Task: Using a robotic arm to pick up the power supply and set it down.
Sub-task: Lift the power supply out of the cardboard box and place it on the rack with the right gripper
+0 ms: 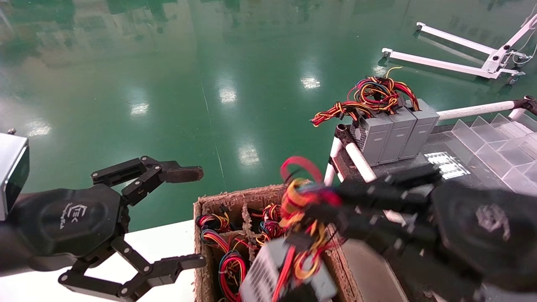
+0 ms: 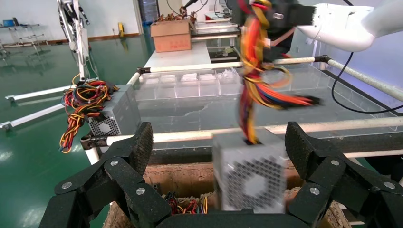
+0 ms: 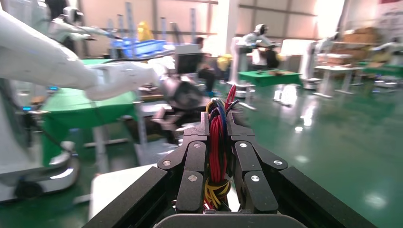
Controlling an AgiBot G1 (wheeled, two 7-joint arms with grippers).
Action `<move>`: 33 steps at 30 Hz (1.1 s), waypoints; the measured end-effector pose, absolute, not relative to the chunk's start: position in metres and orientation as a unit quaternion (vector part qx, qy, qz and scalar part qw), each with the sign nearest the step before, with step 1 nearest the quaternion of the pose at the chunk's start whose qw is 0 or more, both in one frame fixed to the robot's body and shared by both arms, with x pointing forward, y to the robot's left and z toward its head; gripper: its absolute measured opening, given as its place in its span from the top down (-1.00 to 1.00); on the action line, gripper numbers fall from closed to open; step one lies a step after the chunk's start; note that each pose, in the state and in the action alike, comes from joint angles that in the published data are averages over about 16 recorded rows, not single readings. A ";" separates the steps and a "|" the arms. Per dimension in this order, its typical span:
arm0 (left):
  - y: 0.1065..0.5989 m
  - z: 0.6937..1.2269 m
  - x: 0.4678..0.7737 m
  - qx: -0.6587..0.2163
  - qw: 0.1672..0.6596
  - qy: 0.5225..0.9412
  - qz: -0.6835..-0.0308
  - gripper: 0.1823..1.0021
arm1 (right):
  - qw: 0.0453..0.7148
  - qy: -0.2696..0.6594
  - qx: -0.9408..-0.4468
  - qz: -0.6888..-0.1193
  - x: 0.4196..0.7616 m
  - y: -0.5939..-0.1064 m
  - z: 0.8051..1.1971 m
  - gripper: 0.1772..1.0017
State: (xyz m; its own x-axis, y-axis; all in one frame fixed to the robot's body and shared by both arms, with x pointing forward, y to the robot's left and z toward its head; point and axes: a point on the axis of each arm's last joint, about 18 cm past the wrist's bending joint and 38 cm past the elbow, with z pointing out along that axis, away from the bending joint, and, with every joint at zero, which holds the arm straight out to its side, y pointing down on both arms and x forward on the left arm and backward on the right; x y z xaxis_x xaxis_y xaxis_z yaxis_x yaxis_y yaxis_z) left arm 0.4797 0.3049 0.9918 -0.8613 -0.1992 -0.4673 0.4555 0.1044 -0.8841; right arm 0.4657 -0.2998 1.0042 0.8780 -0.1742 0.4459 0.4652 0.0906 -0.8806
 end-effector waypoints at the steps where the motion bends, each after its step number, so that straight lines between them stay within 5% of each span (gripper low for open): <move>1: 0.305 0.992 0.480 0.091 0.247 0.701 -0.663 -1.00 | 0.730 -0.111 -0.635 -0.228 0.467 -0.305 1.007 0.83; 22: 0.305 0.992 0.480 0.091 0.247 0.701 -0.663 -1.00 | 0.677 0.035 -0.584 -0.446 0.517 -0.437 1.045 0.83; 33: 0.305 0.992 0.480 0.091 0.247 0.701 -0.663 -1.00 | 0.641 0.107 -0.579 -0.493 0.540 -0.485 1.035 0.83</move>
